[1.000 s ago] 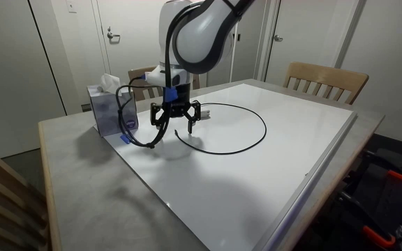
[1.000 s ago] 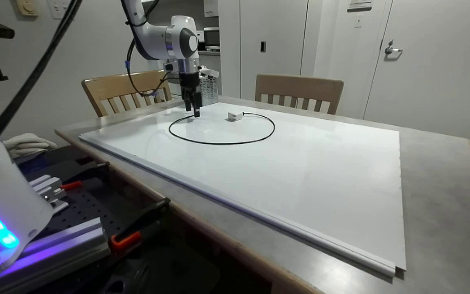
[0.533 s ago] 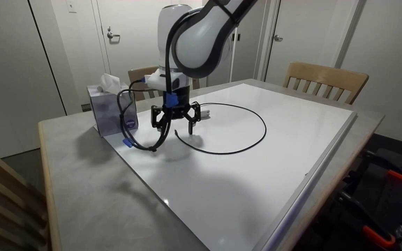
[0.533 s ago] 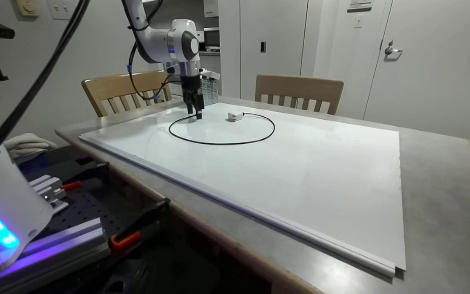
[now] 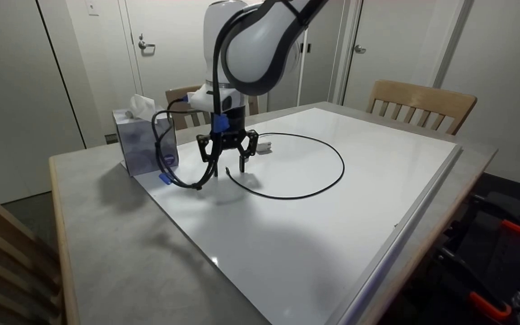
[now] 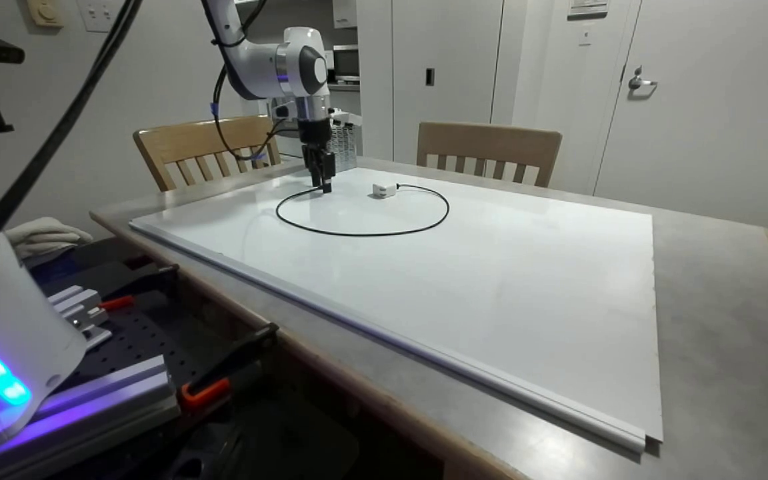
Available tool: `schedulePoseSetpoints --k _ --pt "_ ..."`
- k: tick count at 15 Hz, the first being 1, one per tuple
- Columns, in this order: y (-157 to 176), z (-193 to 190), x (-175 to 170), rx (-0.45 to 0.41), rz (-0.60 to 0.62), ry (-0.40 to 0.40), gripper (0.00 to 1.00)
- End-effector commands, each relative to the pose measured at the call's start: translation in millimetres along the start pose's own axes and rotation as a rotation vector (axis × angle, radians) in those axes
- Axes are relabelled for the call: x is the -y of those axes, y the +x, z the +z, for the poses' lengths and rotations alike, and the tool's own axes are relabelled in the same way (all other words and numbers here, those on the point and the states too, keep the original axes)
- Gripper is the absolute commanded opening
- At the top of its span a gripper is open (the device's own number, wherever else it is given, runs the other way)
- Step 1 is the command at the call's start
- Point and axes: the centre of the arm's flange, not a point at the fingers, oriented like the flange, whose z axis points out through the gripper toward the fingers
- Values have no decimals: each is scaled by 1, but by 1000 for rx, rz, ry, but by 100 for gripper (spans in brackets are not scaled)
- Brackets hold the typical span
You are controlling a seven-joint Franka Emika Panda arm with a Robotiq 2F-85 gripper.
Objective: Wrap up the charger neatly into a circle
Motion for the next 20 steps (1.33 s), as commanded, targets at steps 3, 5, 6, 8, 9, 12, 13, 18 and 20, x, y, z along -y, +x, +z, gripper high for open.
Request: schedulePoseSetpoints --k 3,5,6,8,9,12,13,18,20 --pt "-14 10 3 40 1 -1 21" --pt "-15 10 4 41 7 -4 7" --pt "-15 10 4 40 11 -5 1" --pt "-14 9 5 36 19 -9 0" --pt "-14 9 5 33 25 -9 1" --pt "-14 7 6 35 42 -6 2" --pt "-15 8 9 37 59 -4 2" --pt "-21 -1 21 46 119 10 2" --pt "-29 -3 27 46 121 16 2"
